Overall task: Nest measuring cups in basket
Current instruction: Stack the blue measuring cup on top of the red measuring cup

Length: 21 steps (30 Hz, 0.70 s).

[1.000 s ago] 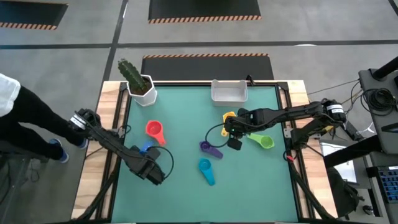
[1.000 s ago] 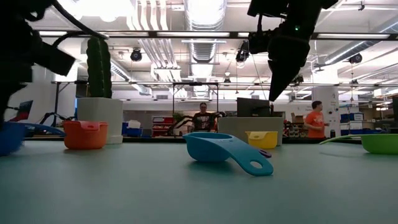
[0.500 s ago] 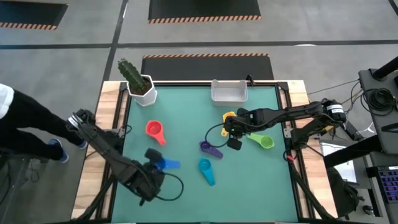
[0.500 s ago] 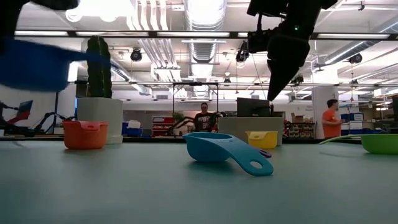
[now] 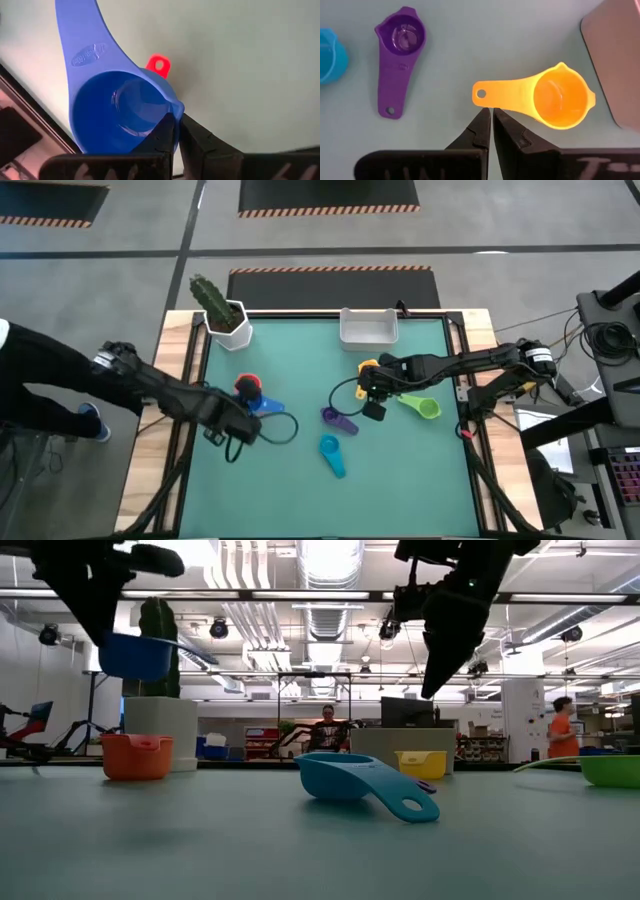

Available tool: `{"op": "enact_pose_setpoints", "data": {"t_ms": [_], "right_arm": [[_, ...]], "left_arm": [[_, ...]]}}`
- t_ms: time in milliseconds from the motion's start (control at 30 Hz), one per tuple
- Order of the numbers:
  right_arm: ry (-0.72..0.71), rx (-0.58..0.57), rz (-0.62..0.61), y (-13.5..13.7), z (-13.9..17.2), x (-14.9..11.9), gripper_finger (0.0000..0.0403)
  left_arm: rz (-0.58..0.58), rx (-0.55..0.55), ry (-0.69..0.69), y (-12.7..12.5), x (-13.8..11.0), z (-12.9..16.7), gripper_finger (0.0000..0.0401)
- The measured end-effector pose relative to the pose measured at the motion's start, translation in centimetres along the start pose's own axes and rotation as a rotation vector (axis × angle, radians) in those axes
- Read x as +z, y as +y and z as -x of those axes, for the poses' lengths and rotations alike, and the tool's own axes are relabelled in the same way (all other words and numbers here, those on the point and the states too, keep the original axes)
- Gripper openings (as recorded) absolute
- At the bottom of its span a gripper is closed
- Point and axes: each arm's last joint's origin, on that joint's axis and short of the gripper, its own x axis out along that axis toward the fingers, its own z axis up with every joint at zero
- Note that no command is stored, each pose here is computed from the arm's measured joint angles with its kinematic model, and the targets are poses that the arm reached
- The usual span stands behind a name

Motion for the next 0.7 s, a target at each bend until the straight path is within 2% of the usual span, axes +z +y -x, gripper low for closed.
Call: {"op": "enact_pose_setpoints", "data": {"t_ms": [133, 233, 433, 700], "right_arm": [[-0.021, 0.006, -0.004, 0.1, 0.0, 0.2, 0.0009], [-0.027, 0.008, -0.007, 0.1, 0.0, 0.3, 0.0009], [-0.036, 0.010, -0.010, 0.1, 0.0, 0.4, 0.0009], [-0.036, 0.011, -0.008, 0.1, 0.0, 0.4, 0.0009]], "left_arm": [[0.043, -0.019, -0.017, 1.0, -2.3, -1.1, 0.0000], [0.028, -0.019, -0.041, 1.3, -3.4, -2.2, 0.0000], [0.036, -0.020, -0.028, 1.9, -4.8, -4.4, 0.0000], [0.045, -0.027, -0.008, 2.3, -5.4, -5.4, 0.0000]]}}
